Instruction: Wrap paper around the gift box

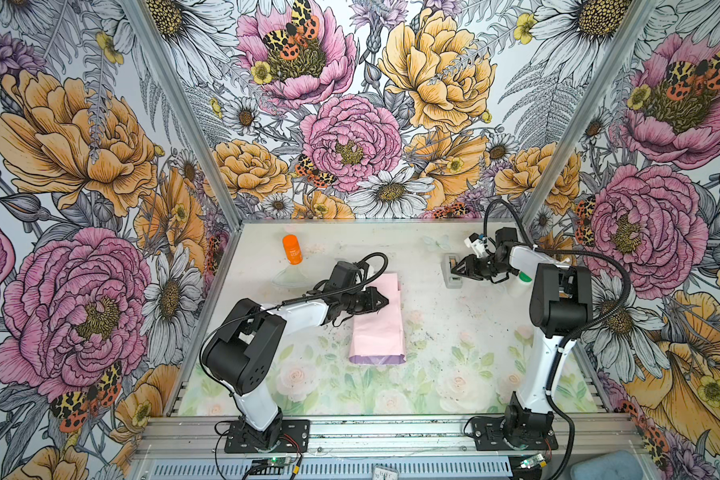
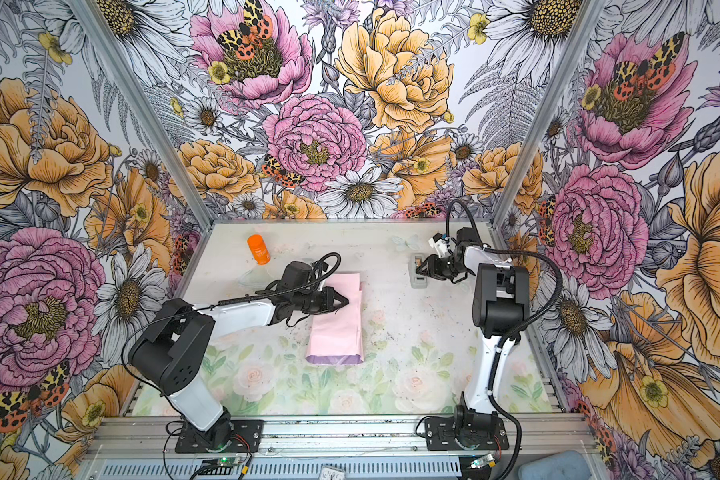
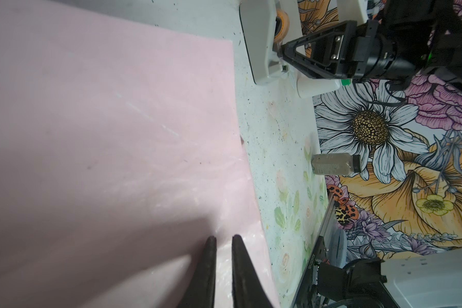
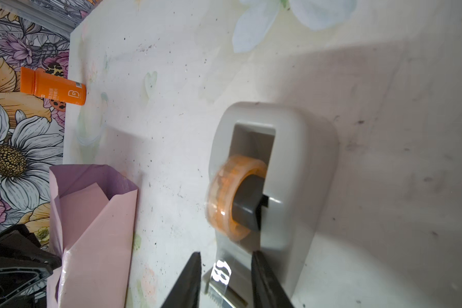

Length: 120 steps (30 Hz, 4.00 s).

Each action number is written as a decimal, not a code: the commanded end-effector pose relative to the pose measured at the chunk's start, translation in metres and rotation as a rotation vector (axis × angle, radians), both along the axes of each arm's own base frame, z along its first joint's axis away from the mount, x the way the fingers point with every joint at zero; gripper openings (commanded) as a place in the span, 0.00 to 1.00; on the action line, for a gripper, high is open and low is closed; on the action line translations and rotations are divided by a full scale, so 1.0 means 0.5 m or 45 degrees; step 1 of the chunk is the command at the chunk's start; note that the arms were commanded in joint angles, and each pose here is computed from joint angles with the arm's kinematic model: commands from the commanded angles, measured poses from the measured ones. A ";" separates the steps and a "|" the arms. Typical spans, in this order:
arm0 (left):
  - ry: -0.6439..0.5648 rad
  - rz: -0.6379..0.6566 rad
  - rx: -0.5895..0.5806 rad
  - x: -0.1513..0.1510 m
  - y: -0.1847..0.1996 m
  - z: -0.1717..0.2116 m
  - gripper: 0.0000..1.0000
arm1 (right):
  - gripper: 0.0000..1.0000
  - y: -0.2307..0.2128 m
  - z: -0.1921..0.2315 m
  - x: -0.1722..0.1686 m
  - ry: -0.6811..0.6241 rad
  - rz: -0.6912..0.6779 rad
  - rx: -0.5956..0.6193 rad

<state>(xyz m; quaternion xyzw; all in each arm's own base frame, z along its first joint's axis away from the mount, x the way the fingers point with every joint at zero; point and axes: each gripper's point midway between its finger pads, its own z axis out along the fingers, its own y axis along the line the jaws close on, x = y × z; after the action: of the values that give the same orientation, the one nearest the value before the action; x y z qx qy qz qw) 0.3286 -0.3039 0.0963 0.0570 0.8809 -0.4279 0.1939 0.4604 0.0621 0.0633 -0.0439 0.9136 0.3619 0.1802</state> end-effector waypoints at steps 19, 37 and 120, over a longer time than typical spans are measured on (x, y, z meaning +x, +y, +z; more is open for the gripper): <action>0.138 0.054 0.163 -0.025 0.040 -0.094 0.15 | 0.24 0.020 -0.023 -0.003 0.062 0.119 0.137; 0.137 0.052 0.165 -0.026 0.040 -0.095 0.15 | 0.07 0.017 0.002 0.005 0.037 0.108 0.232; 0.106 0.046 0.184 -0.035 0.043 -0.082 0.15 | 0.00 -0.018 -0.091 -0.114 0.417 -0.544 0.072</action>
<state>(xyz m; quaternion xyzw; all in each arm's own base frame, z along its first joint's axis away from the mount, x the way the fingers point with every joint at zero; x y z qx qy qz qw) 0.3293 -0.3026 0.0961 0.0548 0.8830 -0.4208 0.2004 0.3960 0.0588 0.0210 0.1976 0.9037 0.3675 0.0963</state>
